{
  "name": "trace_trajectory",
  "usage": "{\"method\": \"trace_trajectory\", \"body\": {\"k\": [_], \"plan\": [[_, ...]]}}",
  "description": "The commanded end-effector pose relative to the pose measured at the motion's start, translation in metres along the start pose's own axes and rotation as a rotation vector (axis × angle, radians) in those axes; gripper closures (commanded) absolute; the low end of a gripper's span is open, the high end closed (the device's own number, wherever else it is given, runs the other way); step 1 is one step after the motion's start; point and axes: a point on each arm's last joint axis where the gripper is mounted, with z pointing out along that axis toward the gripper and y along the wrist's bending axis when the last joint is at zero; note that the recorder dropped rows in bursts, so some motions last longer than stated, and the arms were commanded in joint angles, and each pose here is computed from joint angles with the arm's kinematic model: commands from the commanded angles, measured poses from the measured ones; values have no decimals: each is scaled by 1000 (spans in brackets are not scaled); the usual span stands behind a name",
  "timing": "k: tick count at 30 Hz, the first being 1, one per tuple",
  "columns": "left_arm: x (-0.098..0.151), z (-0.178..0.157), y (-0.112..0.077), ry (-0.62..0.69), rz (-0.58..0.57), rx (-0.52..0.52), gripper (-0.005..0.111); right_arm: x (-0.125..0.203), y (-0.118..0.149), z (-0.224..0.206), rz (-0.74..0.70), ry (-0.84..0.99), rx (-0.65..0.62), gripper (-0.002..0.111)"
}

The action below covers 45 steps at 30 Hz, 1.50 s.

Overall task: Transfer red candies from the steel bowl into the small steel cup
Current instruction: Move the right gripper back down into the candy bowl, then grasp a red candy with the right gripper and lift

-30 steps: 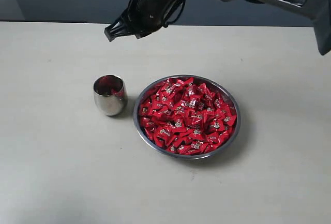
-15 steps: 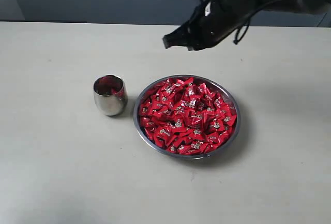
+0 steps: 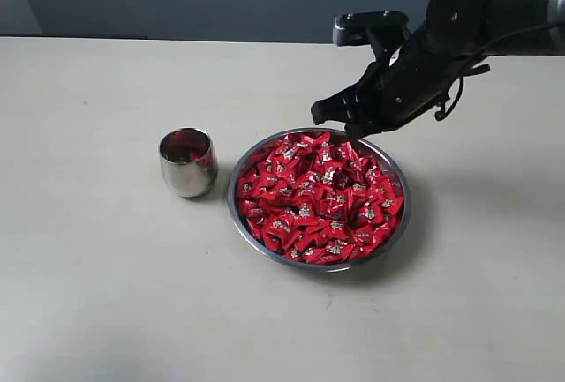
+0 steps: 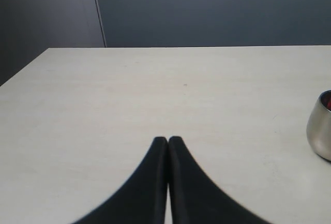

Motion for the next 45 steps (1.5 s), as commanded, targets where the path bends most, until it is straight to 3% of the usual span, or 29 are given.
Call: {"method": "trace_trajectory", "body": {"k": [1, 12, 22, 28, 45], "plan": [[1, 0, 0, -2, -2, -1, 106, 3, 0, 8, -8, 74, -29, 108], [1, 0, 0, -2, -2, -1, 106, -27, -1, 0, -127, 189, 15, 108], [1, 0, 0, -2, -2, -1, 106, -35, -3, 31, -159, 375, -7, 107], [1, 0, 0, -2, -2, -1, 106, -41, 2, 29, -227, 354, -52, 82], [1, 0, 0, -2, -2, -1, 106, -34, -1, 54, -208, 402, -68, 84]]}}
